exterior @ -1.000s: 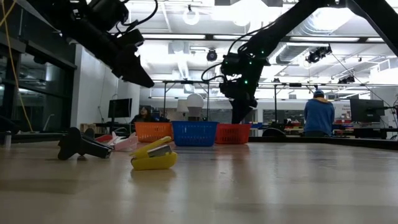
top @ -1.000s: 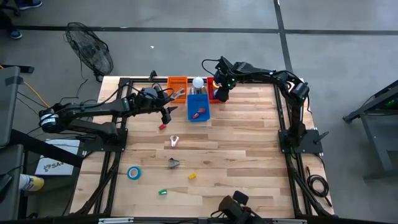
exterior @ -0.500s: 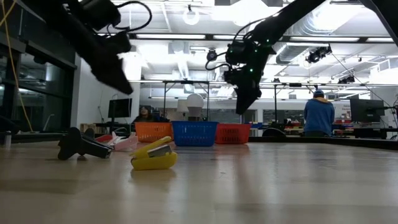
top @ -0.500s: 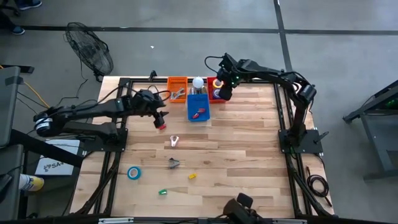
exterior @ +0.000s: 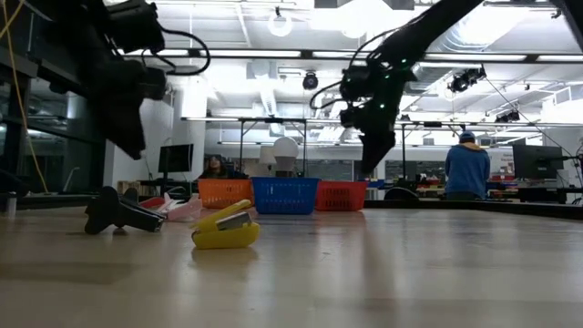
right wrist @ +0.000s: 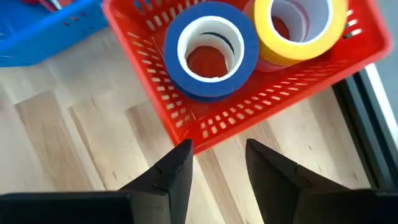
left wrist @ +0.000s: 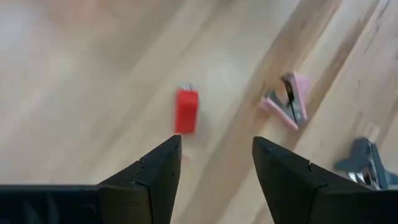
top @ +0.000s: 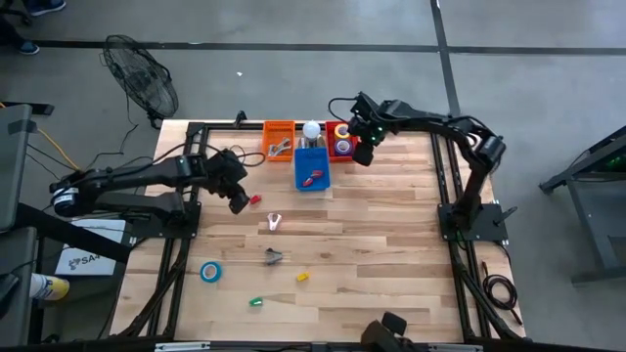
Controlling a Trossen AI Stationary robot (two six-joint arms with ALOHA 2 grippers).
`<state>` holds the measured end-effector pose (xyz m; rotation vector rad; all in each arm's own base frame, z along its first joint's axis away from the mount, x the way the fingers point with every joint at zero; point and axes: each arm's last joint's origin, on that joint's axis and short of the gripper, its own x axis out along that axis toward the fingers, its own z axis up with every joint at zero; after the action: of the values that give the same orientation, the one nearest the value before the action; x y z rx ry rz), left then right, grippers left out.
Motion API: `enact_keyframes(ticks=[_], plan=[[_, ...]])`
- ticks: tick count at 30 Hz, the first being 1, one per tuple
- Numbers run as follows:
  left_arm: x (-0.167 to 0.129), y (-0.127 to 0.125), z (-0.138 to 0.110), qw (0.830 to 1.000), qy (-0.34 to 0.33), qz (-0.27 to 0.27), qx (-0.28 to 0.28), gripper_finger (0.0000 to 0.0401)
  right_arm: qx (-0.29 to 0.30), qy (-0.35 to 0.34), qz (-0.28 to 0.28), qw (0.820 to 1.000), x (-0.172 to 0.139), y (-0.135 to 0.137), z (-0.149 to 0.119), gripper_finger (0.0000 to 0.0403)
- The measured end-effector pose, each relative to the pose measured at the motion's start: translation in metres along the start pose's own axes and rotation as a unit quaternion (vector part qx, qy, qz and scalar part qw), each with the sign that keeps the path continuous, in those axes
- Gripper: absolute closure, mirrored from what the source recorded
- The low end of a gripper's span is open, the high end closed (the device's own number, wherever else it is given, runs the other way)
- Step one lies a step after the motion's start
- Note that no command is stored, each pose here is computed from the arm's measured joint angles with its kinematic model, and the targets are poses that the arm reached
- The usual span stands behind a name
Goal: Pick and place Stapler, Stapler remover, tape
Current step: Put the light blue tape into the red basket
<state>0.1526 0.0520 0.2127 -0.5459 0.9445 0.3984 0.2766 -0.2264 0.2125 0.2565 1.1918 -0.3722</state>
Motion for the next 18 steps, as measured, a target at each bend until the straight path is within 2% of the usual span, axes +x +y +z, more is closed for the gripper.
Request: enact_keyframes(ticks=[9,18], plan=[[0.001,-0.028,-0.025,0.996,0.073,-0.014,-0.044,0.0206,-0.01,-0.122,-0.02,0.992,-0.038,0.015,-0.039,0.0274],[-0.005,-0.055,-0.058,0.983,0.145,-0.003,-0.109,0.0206,-0.043,-0.213,-0.017,0.976,-0.05,0.042,-0.086,0.0274]])
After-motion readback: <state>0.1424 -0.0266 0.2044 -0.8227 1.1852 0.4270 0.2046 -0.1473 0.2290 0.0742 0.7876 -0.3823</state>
